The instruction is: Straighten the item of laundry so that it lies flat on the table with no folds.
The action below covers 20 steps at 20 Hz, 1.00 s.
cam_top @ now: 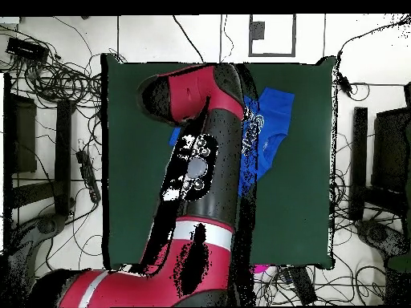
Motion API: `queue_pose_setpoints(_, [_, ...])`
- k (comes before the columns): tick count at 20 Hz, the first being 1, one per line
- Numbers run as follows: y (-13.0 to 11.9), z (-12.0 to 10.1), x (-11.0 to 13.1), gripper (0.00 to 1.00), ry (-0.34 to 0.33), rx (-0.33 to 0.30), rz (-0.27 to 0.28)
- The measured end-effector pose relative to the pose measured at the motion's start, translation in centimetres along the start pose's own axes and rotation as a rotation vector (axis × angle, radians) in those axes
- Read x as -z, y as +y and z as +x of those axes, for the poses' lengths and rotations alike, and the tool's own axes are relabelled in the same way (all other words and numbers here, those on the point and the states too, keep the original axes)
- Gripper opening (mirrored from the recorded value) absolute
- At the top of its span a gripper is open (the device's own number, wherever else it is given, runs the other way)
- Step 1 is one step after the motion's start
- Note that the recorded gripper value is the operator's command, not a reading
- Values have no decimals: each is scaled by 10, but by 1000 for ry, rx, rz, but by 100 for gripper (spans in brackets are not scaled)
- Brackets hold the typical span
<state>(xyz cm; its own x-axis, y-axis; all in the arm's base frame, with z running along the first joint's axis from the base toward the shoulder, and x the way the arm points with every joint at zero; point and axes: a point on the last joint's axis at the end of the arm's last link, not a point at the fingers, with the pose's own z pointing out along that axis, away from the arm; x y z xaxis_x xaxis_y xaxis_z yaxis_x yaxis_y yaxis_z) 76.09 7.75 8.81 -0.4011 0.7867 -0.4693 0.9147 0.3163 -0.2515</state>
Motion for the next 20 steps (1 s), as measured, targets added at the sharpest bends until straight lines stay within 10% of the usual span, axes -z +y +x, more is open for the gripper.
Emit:
queue_pose_setpoints(11, [-34,18,-53,100,-83,-255,134])
queue_pose_setpoints(20, [-55,31,-118,100,-102,-264,181])
